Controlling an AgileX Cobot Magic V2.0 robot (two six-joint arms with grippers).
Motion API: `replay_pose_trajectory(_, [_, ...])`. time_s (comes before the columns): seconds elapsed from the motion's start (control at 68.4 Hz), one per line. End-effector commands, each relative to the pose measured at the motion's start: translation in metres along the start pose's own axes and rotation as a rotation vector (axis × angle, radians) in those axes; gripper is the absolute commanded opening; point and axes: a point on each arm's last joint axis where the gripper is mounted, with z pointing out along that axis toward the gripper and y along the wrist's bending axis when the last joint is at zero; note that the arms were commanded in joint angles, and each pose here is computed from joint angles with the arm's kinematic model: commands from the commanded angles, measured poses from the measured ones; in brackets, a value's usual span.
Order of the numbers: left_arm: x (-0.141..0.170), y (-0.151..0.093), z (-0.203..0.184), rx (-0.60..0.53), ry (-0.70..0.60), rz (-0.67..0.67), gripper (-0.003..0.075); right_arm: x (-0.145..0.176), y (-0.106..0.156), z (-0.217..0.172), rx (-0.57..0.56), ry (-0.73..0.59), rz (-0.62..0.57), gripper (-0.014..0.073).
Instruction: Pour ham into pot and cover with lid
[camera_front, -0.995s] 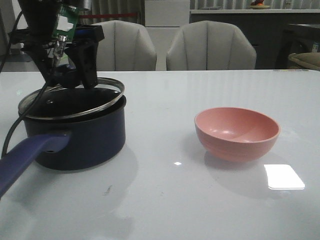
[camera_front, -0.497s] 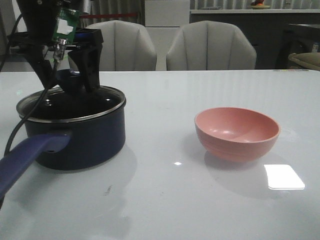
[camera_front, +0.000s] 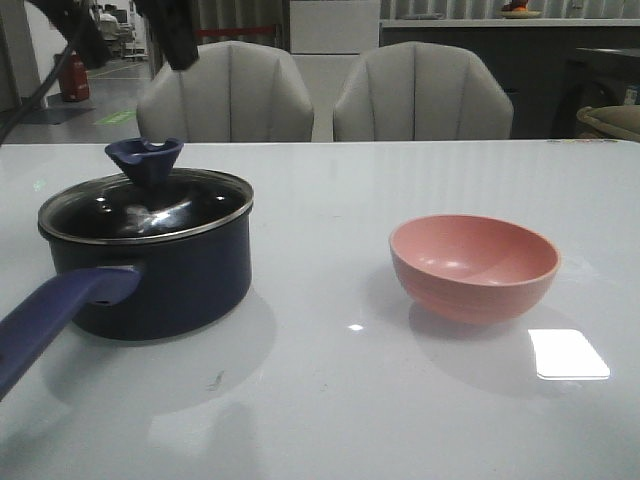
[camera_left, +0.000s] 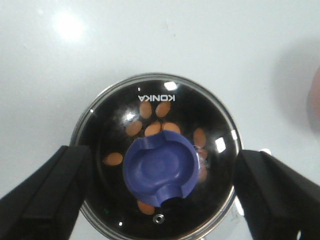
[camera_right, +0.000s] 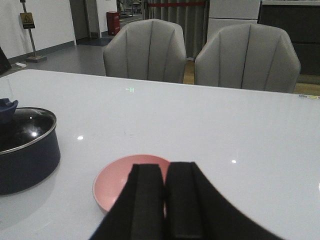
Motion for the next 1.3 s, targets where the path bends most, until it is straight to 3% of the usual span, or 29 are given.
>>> replay_pose_trajectory(0.0, [0.006,-0.01,-0.06,0.031,-0.219,0.001,0.0602,-0.016,0.0,-0.001,0.007,-0.1,-0.008,0.0166])
replay_pose_trajectory(0.453, [0.102,-0.013,-0.126,0.02,-0.592,-0.014,0.0602,-0.016,0.0,-0.001,0.007,-0.1,-0.008,0.0166])
replay_pose_trajectory(0.936, [0.255,-0.011,-0.139,0.012,-0.883,-0.012,0.0589,-0.016,0.0,-0.001,0.007,-0.1,-0.008,0.0166])
replay_pose_trajectory(1.068, [0.294,-0.01,-0.136,0.014,-0.959,-0.003,0.0468,-0.016,0.0,-0.001,0.007,-0.1,-0.008,0.0166])
replay_pose_trajectory(1.287, [0.329,-0.01,-0.131,0.019,-1.056,0.005,0.0099,-0.016,0.0,-0.001,0.007,-0.1,-0.008,0.0166])
